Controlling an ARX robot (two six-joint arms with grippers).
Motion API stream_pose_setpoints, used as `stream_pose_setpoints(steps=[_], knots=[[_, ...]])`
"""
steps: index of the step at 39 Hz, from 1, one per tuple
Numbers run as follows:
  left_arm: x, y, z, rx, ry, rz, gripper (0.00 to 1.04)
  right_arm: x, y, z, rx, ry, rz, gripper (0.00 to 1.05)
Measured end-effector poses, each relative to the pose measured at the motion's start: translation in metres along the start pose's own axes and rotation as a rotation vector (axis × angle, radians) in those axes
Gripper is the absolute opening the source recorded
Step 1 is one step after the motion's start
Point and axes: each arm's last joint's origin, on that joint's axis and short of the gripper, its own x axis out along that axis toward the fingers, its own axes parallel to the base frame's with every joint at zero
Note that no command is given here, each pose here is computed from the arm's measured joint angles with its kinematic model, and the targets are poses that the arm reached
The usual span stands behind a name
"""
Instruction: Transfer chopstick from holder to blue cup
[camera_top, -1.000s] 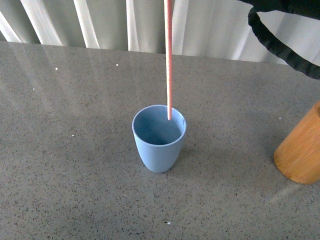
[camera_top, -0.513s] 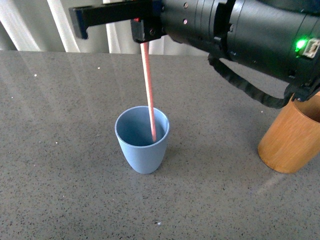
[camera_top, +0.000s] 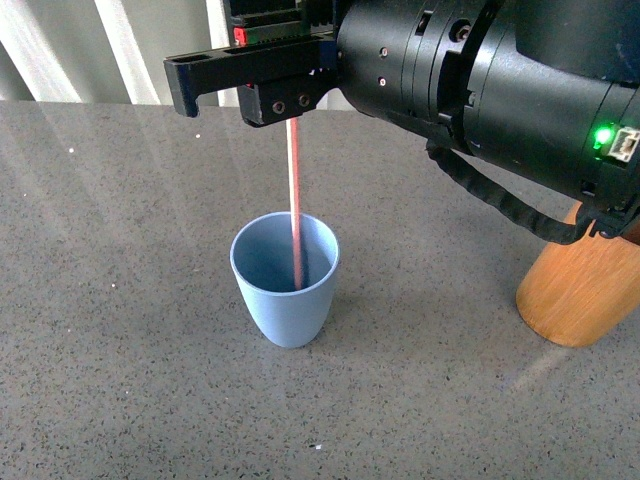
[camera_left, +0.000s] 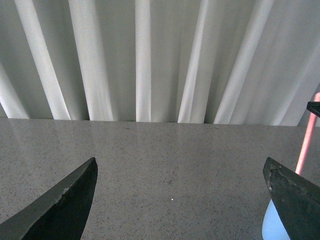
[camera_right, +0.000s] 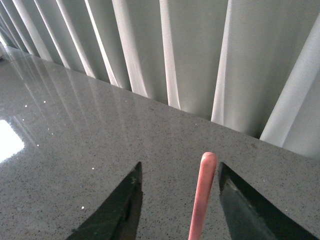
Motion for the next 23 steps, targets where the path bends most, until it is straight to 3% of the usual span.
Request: stream_pose_setpoints(steps=[4,10,19,23], knots=[[0.000,0.000,0.000,0.000,0.000,0.000,0.98,-0.002,-0.001,0.004,0.000,-0.013,-0.002,0.62],[0.000,0.000,0.000,0.000,0.000,0.000,0.98,-0.015,-0.007,0.029,-0.004,-0.075,-0.033,0.95],[0.000,0.000,0.000,0.000,0.000,0.000,0.98,-0.039,-0.026,0.055,-0.017,-0.140,-0.123,0.95],[0.000,0.000,0.000,0.000,0.000,0.000,0.98,-0.057,-0.037,0.064,-0.034,-0.159,-0.223,0.95]])
